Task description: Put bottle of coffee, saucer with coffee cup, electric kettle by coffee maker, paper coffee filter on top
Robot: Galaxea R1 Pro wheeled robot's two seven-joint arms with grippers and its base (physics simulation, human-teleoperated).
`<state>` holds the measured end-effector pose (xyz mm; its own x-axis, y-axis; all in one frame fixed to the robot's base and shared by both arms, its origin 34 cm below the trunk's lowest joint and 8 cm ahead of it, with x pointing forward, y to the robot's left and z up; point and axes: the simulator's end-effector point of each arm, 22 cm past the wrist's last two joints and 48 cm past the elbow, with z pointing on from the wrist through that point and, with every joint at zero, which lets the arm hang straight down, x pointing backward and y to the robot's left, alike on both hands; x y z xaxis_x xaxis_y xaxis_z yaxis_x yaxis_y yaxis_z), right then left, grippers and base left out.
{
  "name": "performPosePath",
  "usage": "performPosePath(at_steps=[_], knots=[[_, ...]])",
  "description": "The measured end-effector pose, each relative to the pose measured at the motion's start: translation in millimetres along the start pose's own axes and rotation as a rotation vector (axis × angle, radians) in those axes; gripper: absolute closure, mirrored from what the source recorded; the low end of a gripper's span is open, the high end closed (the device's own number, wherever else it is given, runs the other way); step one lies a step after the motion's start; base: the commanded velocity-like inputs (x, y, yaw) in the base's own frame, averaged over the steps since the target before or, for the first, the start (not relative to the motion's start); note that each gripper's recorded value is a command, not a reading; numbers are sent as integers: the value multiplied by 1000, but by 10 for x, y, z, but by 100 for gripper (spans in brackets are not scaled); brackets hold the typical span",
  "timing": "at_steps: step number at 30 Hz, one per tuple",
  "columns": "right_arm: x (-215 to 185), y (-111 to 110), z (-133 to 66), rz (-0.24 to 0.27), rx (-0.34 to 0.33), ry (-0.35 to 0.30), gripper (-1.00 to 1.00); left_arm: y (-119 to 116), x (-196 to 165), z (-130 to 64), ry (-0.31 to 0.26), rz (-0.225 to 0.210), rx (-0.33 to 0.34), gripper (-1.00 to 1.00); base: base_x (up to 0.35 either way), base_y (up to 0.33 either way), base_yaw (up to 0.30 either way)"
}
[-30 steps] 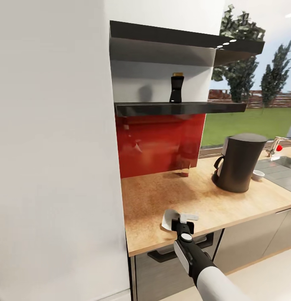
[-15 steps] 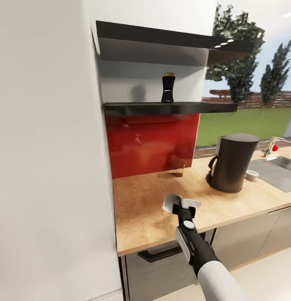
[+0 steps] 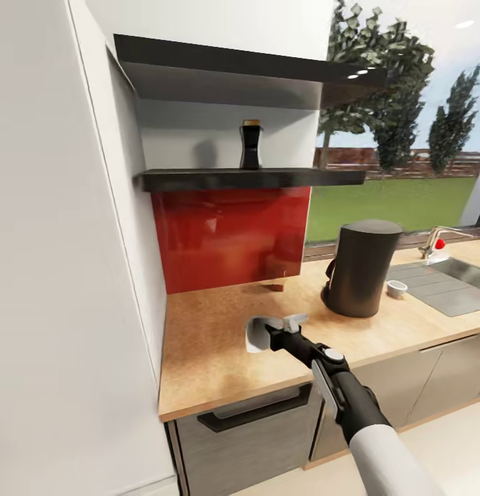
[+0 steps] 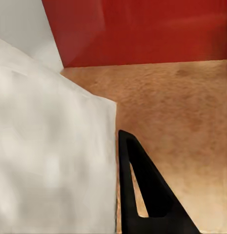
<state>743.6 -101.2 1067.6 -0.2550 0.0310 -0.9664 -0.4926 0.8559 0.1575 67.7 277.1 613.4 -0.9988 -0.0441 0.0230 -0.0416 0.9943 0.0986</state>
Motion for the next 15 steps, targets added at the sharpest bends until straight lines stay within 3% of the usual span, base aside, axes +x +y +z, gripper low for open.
performPosePath(at_steps=[2,7,15], knots=[[10,24,-15,-5,-23,3,100,-56,-27,-3,-5,-1,7,-100,8,-295,0],[20,273,-103,-19,-179,8,100,-299,-114,-23,-23,-6,38,-100,70,-309,0],[-146,326,-123,-45,-195,-22,100,-295,-115,-23,-23,-8,37,-100,120,-312,0]])
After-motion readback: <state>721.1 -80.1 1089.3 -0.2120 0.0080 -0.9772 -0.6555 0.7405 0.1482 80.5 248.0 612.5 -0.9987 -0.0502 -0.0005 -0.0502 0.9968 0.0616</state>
